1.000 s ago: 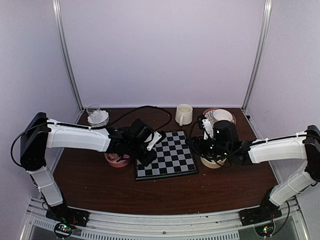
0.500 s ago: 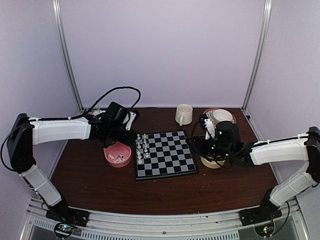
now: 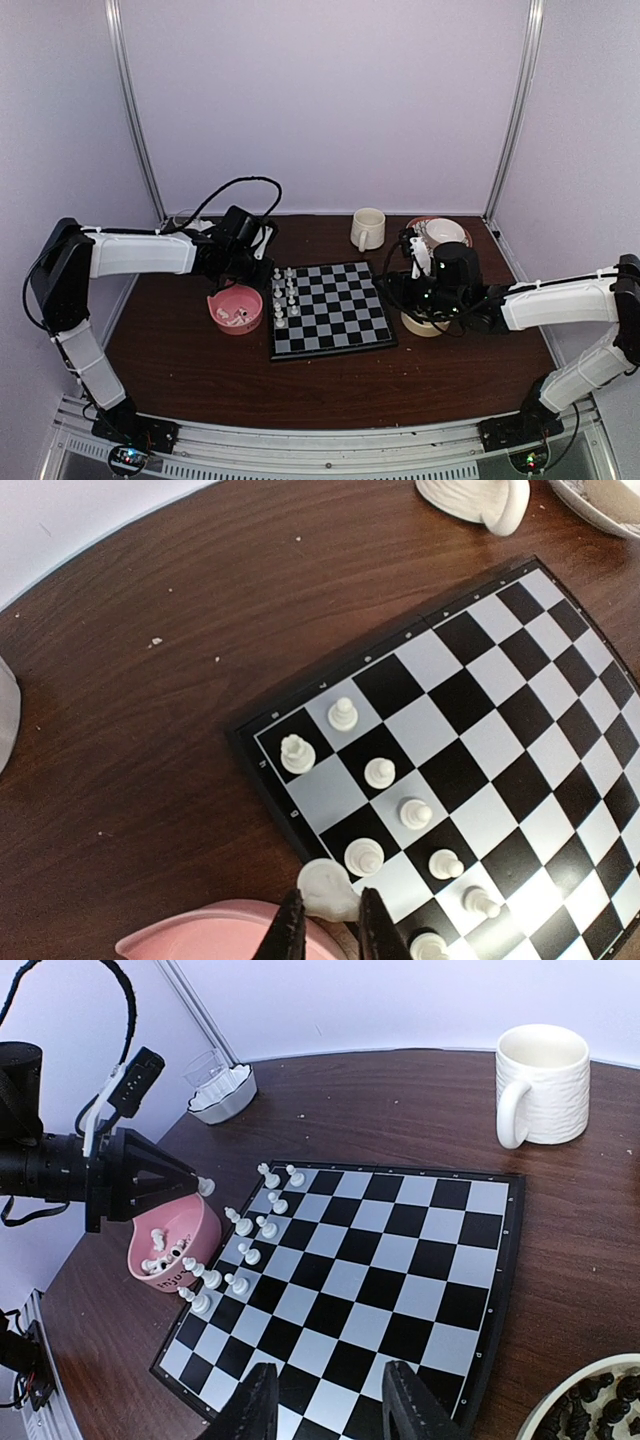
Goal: Set up the chess pieces on the board
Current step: Place the knight at b1.
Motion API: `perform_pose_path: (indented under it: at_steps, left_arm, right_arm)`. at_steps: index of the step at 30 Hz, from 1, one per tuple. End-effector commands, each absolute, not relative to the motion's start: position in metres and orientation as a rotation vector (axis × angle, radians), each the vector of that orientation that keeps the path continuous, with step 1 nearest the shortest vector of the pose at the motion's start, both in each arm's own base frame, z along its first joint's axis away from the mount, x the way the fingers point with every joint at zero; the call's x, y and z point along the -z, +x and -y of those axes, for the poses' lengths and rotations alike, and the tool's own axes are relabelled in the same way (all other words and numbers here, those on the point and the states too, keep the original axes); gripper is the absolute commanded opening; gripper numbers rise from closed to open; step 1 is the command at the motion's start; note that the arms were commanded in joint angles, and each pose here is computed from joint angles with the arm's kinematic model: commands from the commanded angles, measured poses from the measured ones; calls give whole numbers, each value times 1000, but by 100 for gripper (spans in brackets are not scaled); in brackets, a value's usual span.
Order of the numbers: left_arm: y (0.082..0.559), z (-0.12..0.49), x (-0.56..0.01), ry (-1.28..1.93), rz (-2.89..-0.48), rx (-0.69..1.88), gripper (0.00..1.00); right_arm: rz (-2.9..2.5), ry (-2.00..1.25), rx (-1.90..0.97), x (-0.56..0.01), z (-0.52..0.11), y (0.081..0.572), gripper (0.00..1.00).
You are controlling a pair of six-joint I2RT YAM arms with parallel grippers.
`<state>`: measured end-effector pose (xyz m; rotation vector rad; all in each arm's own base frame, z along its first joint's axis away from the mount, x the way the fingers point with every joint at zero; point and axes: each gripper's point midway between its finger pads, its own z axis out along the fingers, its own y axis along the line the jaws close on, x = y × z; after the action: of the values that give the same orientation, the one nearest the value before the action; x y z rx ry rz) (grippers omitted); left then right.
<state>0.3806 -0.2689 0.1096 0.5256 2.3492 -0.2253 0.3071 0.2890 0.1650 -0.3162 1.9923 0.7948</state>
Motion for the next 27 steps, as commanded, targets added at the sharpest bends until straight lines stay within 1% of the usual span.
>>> perform_pose_path:
  at_steps: [1,27]
  left_arm:
    - [393,274,-121,512,-2294,245,11]
    - [410,268,-91,496,-2344,251,10]
  right_arm:
    - [-1966,-310,-795,-169,-288,311,38]
    - [-1971,-320,-806,-167,-292,311,38]
